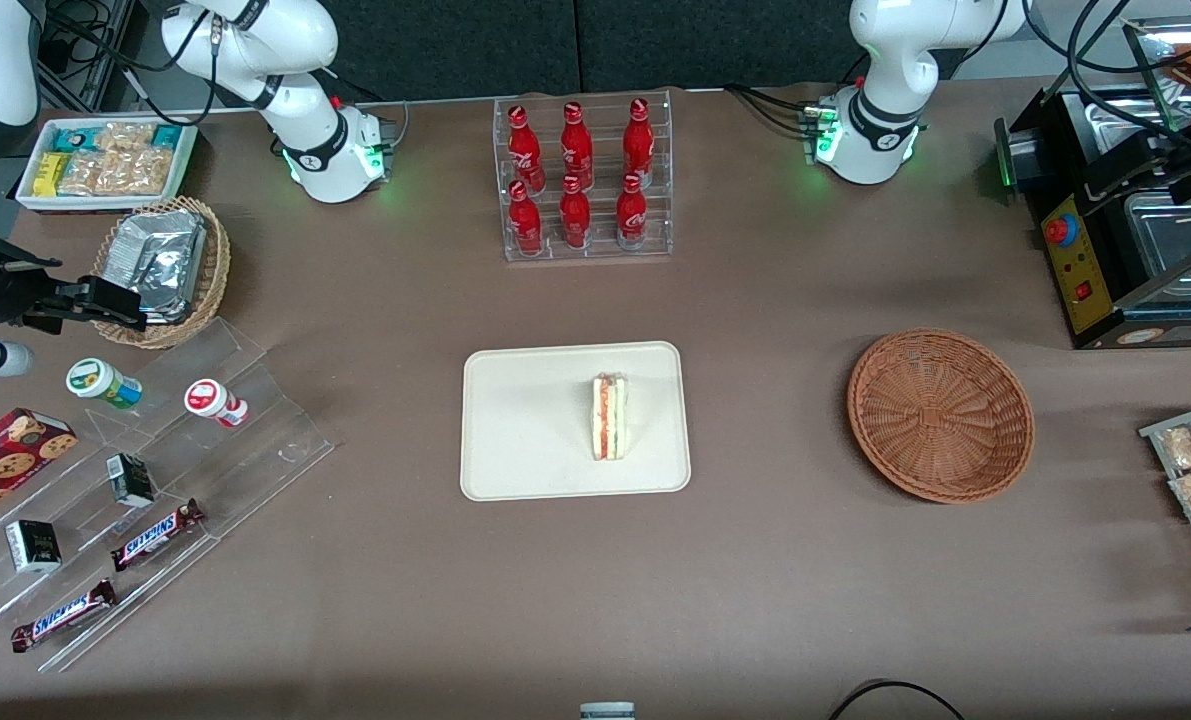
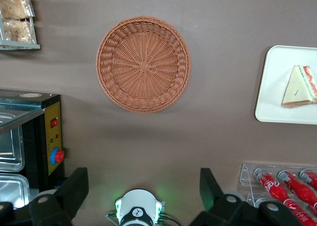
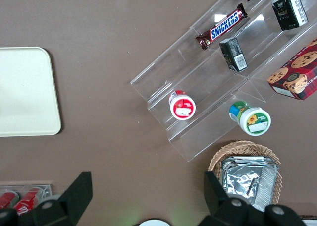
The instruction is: Place sandwich from basket to tray
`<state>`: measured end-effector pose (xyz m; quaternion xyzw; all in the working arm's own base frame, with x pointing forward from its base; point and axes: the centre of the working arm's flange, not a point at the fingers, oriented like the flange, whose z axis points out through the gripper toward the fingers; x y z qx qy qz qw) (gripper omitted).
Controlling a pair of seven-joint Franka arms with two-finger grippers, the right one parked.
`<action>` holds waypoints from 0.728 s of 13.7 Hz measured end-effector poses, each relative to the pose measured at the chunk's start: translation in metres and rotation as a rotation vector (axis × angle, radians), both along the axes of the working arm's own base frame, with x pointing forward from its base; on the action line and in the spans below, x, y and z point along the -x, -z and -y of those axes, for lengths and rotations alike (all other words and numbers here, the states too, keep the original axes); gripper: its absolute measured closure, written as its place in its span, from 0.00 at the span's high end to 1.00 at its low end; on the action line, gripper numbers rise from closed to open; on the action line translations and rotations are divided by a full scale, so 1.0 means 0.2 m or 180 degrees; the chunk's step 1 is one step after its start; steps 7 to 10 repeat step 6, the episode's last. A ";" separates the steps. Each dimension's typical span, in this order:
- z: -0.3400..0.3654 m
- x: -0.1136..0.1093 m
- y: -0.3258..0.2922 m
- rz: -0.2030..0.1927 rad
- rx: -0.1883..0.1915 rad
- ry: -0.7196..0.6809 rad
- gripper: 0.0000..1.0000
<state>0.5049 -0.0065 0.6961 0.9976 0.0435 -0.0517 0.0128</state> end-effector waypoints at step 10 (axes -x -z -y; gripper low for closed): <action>-0.04 0.00 -0.01 0.0036 0.0037 0.0341 1.00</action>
